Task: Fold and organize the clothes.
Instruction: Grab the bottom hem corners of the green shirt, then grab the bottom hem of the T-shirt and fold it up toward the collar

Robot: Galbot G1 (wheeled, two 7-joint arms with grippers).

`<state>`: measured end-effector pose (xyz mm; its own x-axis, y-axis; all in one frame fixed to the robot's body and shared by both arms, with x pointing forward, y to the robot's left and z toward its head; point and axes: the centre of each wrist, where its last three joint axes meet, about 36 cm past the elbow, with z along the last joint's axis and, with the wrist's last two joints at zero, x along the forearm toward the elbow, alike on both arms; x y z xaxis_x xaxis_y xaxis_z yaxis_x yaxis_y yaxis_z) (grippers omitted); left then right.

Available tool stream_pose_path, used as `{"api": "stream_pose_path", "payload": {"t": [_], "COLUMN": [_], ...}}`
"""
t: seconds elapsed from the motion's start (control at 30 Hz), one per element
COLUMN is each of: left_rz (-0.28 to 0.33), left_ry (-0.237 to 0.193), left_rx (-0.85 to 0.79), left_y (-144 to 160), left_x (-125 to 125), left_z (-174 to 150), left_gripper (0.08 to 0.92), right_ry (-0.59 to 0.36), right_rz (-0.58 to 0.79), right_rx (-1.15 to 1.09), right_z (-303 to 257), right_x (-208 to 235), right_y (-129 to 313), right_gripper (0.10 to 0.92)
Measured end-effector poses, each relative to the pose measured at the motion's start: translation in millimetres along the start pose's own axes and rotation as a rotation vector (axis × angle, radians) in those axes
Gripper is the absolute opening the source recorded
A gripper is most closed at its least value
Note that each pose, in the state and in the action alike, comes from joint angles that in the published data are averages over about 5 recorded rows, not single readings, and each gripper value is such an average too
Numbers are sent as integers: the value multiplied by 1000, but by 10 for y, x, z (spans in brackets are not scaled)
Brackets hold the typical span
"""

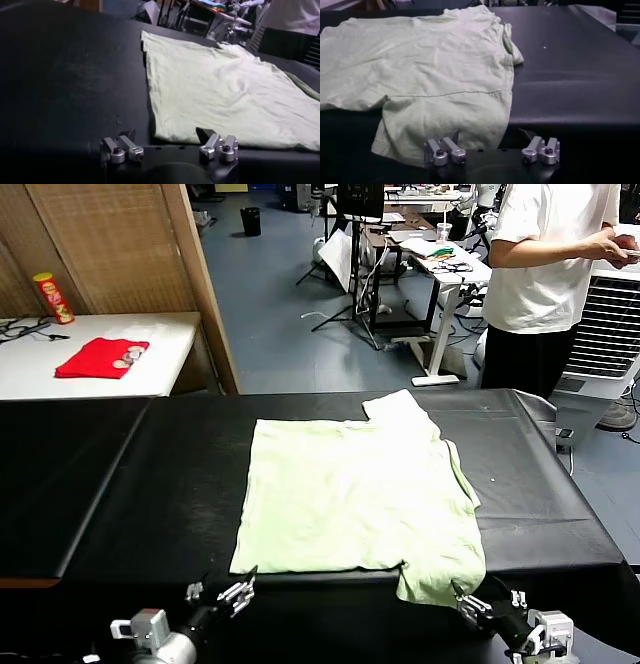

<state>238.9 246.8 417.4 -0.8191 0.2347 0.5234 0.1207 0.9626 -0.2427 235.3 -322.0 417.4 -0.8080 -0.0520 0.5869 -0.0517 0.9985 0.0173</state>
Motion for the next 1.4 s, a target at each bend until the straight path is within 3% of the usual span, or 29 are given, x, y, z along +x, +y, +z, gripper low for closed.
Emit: {"api": "stream_pose_path", "payload": {"t": [0.13, 0.27, 0.47, 0.57, 0.67, 0.83, 1.07, 1.4], "left_rz": [-2, -8, -17, -18, -18, -11, -2, -19], "left_ry": [-3, -8, -13, -12, -14, -41, -168, -317], "left_rx": [3, 4, 3, 3, 1, -12, -23, -43], "left_y": [1, 17, 34, 38, 34, -3, -110, -92], "left_x": [-15, -38, -59, -69, -47, 63, 63, -469], "left_z": [1, 20, 46, 56, 56, -6, -217, -481], "left_gripper": [798, 746, 436, 269, 152, 128, 128, 128], "right_ry": [-1, -1, -7, -14, -26, -87, -233, -356], "right_rz": [0, 1, 11, 21, 27, 28, 8, -4], "right_rx": [-3, -5, -5, -8, -11, -10, -20, 26], "right_z": [8, 17, 38, 33, -2, -167, -354, -619], "right_x": [0, 1, 9, 51, 129, 271, 106, -720], "right_y": [9, 22, 57, 85, 119, 160, 63, -212], "right_gripper": [653, 519, 211, 134, 121, 121, 121, 121]}}
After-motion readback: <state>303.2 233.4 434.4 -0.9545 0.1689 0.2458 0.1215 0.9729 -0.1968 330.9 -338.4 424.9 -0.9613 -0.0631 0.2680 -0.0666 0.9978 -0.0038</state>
